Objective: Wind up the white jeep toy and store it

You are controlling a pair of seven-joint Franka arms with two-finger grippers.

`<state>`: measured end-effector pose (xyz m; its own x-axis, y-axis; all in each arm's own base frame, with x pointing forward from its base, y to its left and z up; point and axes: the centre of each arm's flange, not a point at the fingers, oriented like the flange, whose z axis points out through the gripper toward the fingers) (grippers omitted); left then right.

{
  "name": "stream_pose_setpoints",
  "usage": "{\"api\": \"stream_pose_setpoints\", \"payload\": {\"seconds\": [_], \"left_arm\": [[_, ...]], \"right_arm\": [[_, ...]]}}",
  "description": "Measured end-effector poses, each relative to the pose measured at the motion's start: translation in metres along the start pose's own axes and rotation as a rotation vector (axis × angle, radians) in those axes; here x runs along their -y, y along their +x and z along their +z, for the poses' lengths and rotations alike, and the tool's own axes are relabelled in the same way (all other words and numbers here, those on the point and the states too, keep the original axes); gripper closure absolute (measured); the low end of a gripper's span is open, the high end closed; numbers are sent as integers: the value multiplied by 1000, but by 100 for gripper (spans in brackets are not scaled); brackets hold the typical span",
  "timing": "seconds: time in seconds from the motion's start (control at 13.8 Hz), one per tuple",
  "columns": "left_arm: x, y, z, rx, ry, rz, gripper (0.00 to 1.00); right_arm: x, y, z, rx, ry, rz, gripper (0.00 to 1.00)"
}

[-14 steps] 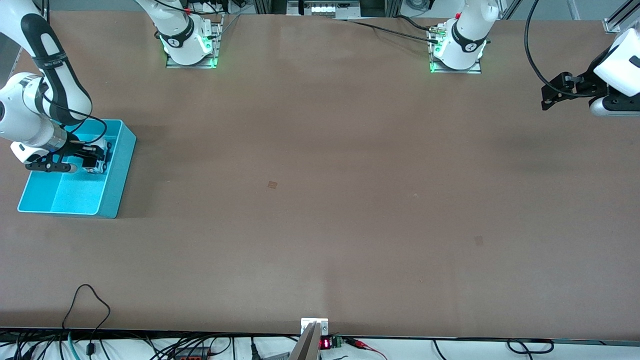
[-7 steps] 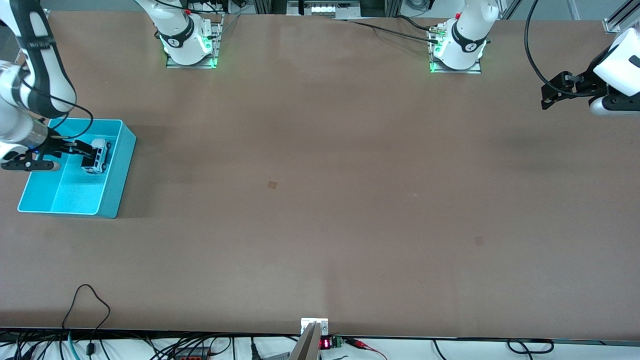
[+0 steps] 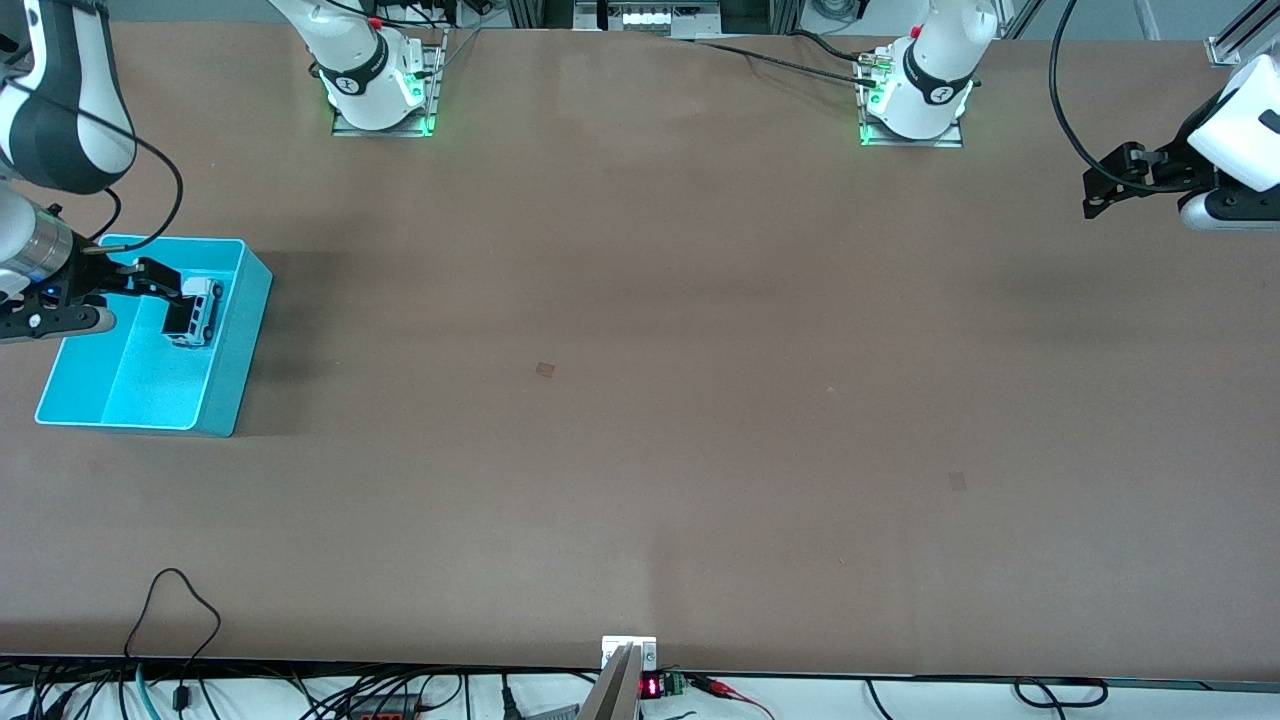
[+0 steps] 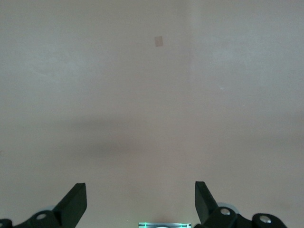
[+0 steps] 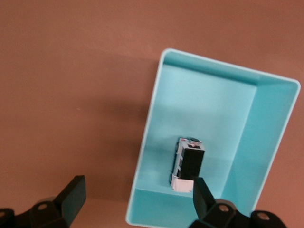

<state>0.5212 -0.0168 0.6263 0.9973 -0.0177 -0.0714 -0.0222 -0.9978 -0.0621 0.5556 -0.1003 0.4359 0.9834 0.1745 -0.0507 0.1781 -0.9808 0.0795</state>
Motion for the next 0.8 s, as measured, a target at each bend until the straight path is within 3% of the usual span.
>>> {"api": "stream_pose_setpoints", "payload": {"seconds": [0.51, 0.8], "left_arm": [[0, 0, 0, 3, 0, 0, 0], [0, 0, 0, 3, 0, 7, 0]], "right_arm": [[48, 21, -73, -85, 64, 19, 0], [73, 19, -125, -55, 98, 52, 0]]}}
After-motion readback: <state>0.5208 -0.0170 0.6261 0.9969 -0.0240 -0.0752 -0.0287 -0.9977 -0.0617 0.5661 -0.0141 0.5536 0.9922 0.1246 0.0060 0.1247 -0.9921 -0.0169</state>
